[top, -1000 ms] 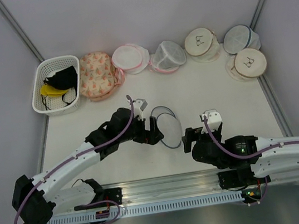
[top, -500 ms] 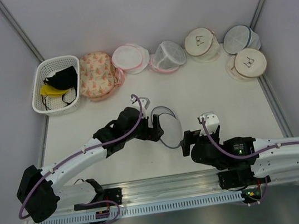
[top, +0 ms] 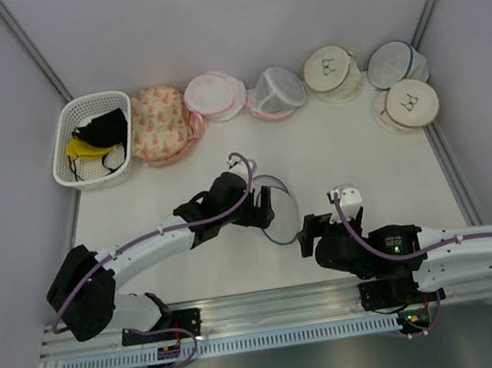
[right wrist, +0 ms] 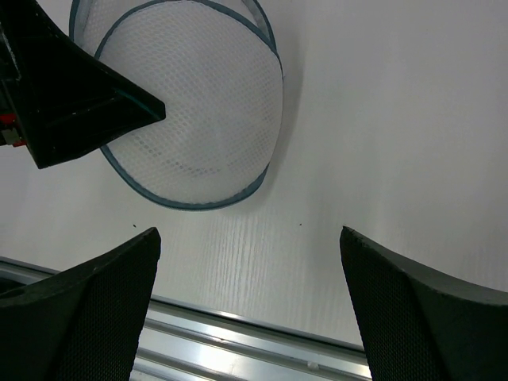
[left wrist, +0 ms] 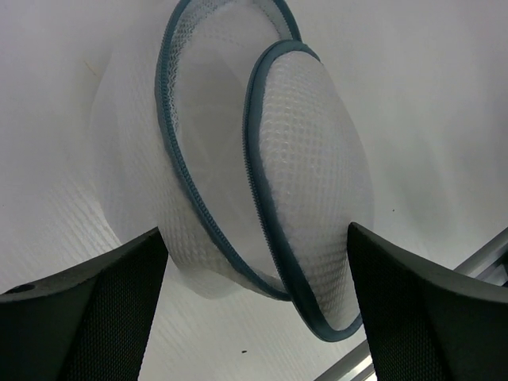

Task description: Unzip the laundry bag and remove the bra

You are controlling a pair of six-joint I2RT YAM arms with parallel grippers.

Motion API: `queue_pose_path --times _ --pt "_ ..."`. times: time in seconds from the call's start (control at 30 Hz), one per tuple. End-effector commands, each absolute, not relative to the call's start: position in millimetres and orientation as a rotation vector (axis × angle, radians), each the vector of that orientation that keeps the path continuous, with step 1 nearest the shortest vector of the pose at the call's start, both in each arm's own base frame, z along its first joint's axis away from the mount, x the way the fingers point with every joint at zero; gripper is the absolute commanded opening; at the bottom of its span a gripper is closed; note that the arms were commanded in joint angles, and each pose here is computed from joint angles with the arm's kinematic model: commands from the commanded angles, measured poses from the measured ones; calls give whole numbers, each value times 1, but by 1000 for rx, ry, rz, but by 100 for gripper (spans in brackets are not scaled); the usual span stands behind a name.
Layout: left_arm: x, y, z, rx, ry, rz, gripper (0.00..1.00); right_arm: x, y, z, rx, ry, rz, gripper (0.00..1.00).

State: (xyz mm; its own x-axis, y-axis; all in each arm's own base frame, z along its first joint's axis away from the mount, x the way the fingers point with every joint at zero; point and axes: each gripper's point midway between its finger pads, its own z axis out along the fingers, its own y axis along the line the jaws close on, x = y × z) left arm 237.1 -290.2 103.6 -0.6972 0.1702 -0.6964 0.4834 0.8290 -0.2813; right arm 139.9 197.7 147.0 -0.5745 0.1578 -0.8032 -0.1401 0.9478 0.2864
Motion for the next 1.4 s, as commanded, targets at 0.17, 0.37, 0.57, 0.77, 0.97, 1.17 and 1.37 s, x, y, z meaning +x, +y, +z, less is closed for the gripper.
queue_pose_path --times 0.17,0.37,0.57,0.77,0.97,1.17,1.37 --pt "245 -335 122 598 2203 -770 51 146 188 166 95 2101 407 96" --pt "244 -358 121 631 2187 -879 2 148 182 174 134 2089 391 91" --pt "230 -390 132 698 2117 -1115 2 155 165 193 194 2034 363 89" --pt "226 -448 142 740 2052 -1427 2 162 165 222 177 1982 342 90" --pt "225 -518 161 807 1995 -1664 2 162 163 231 182 1966 359 91" --pt "213 -577 153 880 1977 -1909 2 163 156 238 188 1946 376 91" --pt "175 -619 145 996 1934 -2151 2 163 155 244 181 1933 396 91"
